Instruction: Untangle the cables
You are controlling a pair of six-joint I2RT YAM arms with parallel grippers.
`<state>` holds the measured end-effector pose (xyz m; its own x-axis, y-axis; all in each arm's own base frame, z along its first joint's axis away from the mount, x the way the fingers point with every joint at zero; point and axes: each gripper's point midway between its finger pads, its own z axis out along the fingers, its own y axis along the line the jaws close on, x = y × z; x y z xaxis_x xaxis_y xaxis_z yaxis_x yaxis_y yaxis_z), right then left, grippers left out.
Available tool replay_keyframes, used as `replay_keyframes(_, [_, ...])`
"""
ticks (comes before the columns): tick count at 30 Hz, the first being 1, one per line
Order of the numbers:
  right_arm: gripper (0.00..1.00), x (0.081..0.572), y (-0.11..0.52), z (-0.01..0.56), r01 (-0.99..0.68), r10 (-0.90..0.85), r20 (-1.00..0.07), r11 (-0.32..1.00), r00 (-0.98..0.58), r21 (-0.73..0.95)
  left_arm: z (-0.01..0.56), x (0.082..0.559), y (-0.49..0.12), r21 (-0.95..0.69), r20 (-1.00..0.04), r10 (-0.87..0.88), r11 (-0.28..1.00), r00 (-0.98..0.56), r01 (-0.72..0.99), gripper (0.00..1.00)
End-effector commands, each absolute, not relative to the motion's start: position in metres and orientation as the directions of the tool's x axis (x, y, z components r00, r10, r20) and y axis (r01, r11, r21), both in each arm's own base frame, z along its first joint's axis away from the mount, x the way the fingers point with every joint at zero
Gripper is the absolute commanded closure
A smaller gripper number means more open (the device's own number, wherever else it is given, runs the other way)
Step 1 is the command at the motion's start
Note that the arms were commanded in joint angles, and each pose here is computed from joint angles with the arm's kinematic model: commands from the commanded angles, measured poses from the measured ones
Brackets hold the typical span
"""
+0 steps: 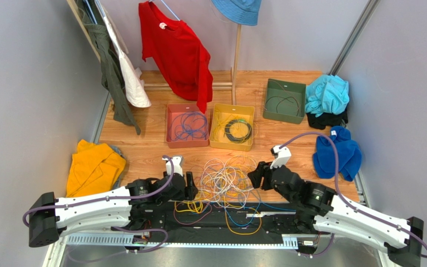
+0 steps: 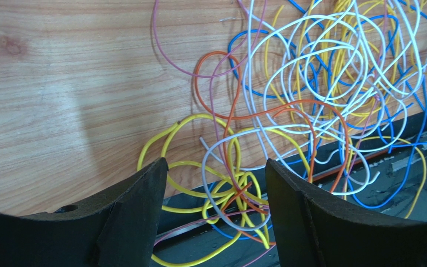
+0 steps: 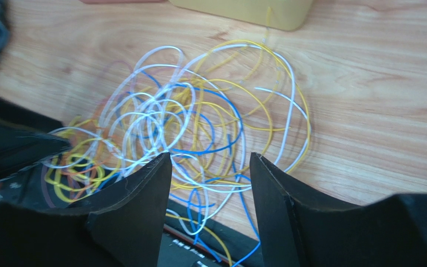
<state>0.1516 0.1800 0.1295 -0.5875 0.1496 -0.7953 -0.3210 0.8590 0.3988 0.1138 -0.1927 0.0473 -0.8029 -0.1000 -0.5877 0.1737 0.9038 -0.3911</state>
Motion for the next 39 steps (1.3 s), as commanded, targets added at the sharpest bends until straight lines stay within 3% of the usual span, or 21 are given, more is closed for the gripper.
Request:
replay_keyframes(1, [0.41,0.173,0.177,0.117,-0.223,0.196,-0.819,0.904,-0.539,0.364,0.057,0.118,-0.206,-0.444,-0.6,-0.134,0.876,-0.788,0.189,0.26])
replay_keyframes(5, [0.42,0.196,0.178,0.122,-0.179,0.198,-0.859,0.932,-0.473,0.314,0.061,0.12,-0.207,-0.431,-0.615,-0.117,0.878,-0.78,0.208,0.26])
replay_keyframes(9, [0.48,0.22,0.176,0.098,-0.114,0.133,-0.839,0.968,-0.527,0.225,0.061,0.12,-0.206,-0.426,-0.62,-0.107,0.878,-0.778,0.218,0.26])
replay_keyframes(24, [0.51,0.272,0.211,0.061,-0.104,0.097,-0.831,0.978,-0.547,0.182,0.063,0.113,-0.194,-0.458,-0.62,-0.126,0.859,-0.774,0.227,0.26])
replay_keyframes(30, [0.66,0.282,0.211,0.044,-0.068,0.085,-0.828,0.987,-0.554,0.147,0.062,0.112,-0.191,-0.452,-0.625,-0.123,0.862,-0.771,0.23,0.26])
replay_keyframes(33, [0.82,0.283,0.211,0.043,-0.065,0.082,-0.827,0.988,-0.557,0.142,0.062,0.112,-0.191,-0.453,-0.625,-0.123,0.861,-0.771,0.23,0.26])
replay_keyframes(35, [1.0,0.281,0.209,0.045,-0.056,0.083,-0.822,0.989,-0.563,0.139,0.061,0.112,-0.191,-0.453,-0.625,-0.122,0.861,-0.771,0.231,0.26])
replay_keyframes(39, [1.0,0.259,0.216,0.074,-0.112,0.077,-0.854,0.981,-0.514,0.156,0.062,0.111,-0.19,-0.459,-0.625,-0.124,0.857,-0.771,0.234,0.26])
